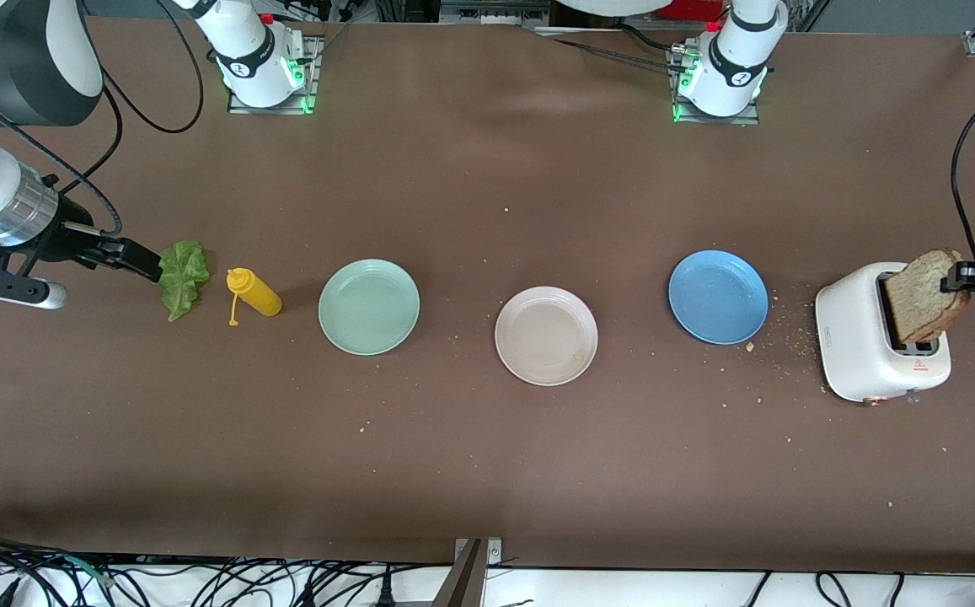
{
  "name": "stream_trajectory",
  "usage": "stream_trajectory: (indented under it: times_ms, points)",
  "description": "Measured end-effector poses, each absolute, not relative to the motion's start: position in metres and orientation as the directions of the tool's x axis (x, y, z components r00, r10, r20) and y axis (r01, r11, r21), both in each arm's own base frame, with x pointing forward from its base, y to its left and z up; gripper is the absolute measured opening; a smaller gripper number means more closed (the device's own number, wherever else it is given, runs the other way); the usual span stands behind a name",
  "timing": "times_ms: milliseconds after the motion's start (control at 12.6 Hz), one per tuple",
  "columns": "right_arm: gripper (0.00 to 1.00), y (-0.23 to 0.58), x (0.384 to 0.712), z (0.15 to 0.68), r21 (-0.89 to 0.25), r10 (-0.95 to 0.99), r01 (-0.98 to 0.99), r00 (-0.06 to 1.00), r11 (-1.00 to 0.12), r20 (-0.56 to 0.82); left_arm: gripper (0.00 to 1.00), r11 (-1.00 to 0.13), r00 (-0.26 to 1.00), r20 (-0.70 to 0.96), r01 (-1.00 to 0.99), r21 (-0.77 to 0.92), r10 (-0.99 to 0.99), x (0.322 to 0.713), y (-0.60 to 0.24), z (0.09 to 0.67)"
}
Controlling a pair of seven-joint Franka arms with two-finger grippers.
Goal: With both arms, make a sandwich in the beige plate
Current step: 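Lift the bread slice out and carry it onto the beige plate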
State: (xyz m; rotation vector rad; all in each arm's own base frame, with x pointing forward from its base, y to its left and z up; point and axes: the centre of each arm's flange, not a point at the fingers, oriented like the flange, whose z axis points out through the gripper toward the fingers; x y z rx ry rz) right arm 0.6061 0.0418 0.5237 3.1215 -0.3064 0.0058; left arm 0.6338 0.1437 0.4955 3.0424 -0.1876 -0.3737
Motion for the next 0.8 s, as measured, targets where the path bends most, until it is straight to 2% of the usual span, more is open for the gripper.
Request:
stream_trajectory:
  times_ms: [159,318,637,796]
  points:
    - [1.0,0.042,0.606,0.523,0.005,-0.194,-0.194,0.981,-0.981,0.004,0.08,-0.97,0.955,-0.218,-0.165,0.176,-0.202,0.641,0.097,0.5]
    - [1.0,0.042,0.606,0.523,0.005,-0.194,-0.194,0.981,-0.981,0.004,0.08,-0.924,0.942,-0.206,-0.188,0.332,-0.266,0.65,0.047,0.479]
    - [1.0,0.042,0.607,0.522,0.005,-0.194,-0.194,0.981,-0.981,0.002,0.08,-0.832,0.888,-0.31,-0.13,0.54,-0.339,0.666,-0.066,0.378]
    - [1.0,0.042,0.607,0.521,0.005,-0.194,-0.194,0.981,-0.981,0.002,0.08,-0.741,0.876,-0.337,-0.034,0.67,-0.345,0.672,-0.107,0.32]
